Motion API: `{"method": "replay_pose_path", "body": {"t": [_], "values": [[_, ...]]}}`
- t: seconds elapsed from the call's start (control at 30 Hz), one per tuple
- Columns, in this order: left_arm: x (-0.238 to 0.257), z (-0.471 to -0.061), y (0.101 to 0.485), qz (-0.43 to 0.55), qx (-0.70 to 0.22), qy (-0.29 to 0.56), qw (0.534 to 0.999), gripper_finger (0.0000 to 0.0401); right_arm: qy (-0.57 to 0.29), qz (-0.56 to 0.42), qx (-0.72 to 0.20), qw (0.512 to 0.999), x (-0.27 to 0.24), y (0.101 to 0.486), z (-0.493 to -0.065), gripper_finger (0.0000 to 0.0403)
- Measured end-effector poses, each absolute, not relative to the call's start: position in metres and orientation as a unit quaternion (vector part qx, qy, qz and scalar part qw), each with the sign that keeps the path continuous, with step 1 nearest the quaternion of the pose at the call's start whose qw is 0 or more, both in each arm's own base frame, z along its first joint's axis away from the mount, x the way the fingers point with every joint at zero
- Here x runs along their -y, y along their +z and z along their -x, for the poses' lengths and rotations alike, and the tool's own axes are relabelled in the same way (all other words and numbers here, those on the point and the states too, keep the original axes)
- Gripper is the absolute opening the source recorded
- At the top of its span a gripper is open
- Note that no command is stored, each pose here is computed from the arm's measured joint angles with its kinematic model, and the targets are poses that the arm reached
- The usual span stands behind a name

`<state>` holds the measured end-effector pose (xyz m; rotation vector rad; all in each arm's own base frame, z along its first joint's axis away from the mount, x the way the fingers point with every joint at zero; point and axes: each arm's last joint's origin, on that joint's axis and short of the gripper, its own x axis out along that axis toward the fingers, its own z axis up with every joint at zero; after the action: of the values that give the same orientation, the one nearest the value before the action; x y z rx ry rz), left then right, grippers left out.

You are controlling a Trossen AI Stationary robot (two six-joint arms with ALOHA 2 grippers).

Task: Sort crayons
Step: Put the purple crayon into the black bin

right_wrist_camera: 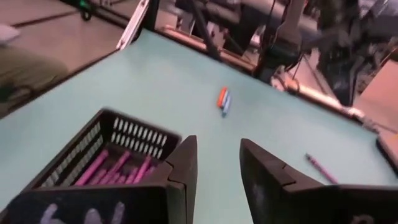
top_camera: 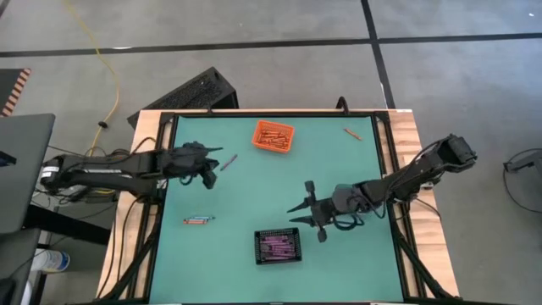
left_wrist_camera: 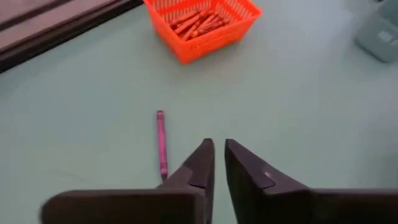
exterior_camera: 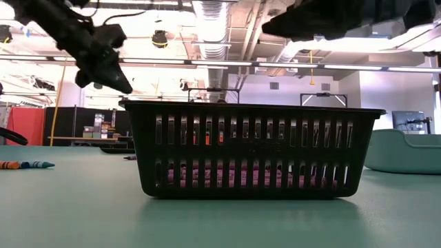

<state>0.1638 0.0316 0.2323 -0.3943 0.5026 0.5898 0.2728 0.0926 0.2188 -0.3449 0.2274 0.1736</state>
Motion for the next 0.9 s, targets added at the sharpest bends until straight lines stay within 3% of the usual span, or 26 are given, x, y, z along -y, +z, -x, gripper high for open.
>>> {"method": "replay_pose_path", "body": {"t": [0.43,0.9], "values": [[-0.075,-0.187,0.201,0.202,-0.332,0.347,0.854,0.0177,0.061,0.188,-0.106,0.975,-0.076,0.221,-0.279,0.0117],[-0.103,-0.216,0.153,0.194,-0.382,0.339,0.838,0.0185,0.099,0.181,-0.101,0.973,-0.046,0.221,-0.286,0.0117]]}}
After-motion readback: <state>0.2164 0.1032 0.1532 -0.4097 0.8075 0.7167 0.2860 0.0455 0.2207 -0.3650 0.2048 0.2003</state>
